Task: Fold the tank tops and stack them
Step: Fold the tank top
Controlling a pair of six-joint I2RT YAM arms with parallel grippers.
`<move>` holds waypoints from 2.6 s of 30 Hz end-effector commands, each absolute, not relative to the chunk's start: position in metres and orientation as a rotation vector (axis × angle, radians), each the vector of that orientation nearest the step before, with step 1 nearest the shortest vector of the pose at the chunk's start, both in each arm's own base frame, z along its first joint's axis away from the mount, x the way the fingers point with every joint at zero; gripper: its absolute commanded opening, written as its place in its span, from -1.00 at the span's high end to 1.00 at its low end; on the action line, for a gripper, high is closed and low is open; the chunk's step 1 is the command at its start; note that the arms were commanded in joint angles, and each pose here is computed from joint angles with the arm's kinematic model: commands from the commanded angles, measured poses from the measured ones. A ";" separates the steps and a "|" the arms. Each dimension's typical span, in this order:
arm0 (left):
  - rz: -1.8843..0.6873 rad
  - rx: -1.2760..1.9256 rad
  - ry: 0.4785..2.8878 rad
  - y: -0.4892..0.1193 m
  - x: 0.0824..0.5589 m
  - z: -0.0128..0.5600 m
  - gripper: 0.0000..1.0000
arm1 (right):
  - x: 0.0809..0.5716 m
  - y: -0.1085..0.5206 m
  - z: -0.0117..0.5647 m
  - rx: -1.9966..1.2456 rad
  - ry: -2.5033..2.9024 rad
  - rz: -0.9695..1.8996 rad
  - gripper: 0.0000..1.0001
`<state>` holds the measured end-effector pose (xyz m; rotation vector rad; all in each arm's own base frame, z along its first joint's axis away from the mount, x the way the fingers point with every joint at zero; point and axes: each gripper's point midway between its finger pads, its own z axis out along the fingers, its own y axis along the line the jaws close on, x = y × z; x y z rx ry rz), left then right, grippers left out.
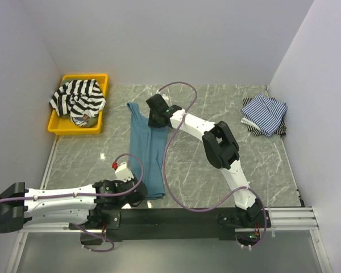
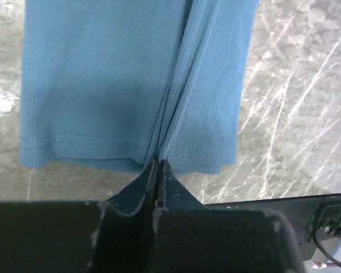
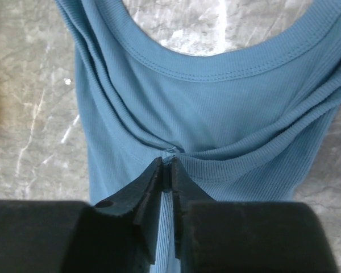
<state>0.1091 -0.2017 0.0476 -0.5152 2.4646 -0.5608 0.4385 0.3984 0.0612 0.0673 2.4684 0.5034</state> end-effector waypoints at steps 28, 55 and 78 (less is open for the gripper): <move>-0.622 -0.518 2.275 -0.196 0.135 0.135 0.38 | 0.444 0.381 0.102 -0.126 2.409 0.377 0.25; -0.615 -0.422 2.458 -0.209 0.145 0.062 0.44 | 0.425 0.386 0.064 -0.397 2.413 0.083 0.10; -0.615 -0.436 2.467 -0.202 0.143 0.051 0.49 | 0.423 0.402 0.071 -0.382 2.390 0.151 1.00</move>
